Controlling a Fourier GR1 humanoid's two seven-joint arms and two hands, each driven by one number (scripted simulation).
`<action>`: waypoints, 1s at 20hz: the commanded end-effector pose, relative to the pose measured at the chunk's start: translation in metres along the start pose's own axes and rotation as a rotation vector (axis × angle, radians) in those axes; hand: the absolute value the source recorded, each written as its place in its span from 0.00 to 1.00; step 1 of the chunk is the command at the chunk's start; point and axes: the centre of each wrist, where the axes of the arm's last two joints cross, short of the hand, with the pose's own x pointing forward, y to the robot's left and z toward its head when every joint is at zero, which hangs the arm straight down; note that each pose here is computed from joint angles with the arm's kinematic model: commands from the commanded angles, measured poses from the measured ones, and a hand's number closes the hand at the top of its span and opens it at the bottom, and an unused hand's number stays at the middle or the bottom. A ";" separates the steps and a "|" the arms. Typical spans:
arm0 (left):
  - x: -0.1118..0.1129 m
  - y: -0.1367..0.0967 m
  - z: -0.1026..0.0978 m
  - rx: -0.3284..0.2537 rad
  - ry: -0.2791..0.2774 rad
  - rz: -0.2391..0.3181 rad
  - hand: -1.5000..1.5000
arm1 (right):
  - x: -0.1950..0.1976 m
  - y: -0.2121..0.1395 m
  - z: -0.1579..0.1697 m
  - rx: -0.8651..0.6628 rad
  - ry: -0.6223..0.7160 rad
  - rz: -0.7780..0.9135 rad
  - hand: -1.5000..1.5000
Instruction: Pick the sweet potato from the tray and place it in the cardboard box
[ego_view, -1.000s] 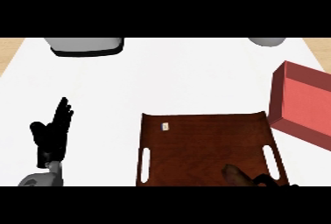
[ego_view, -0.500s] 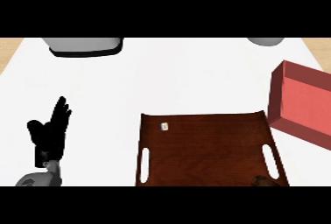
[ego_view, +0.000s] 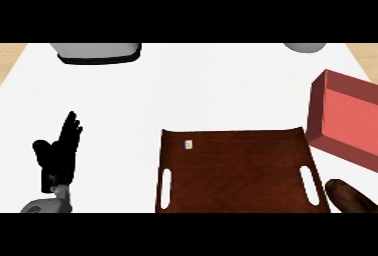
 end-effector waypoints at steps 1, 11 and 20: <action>0.017 0.002 -0.011 -0.021 -0.014 -0.002 0.50 | 0.017 -0.053 0.006 -0.144 -0.045 -0.186 1.00; 0.011 -0.008 -0.007 -0.038 -0.003 0.007 0.50 | -0.063 -0.069 -0.055 -0.178 0.049 -0.273 1.00; 0.016 -0.021 -0.010 -0.069 -0.025 0.010 0.50 | -0.157 -0.068 -0.128 -0.138 0.092 -0.368 1.00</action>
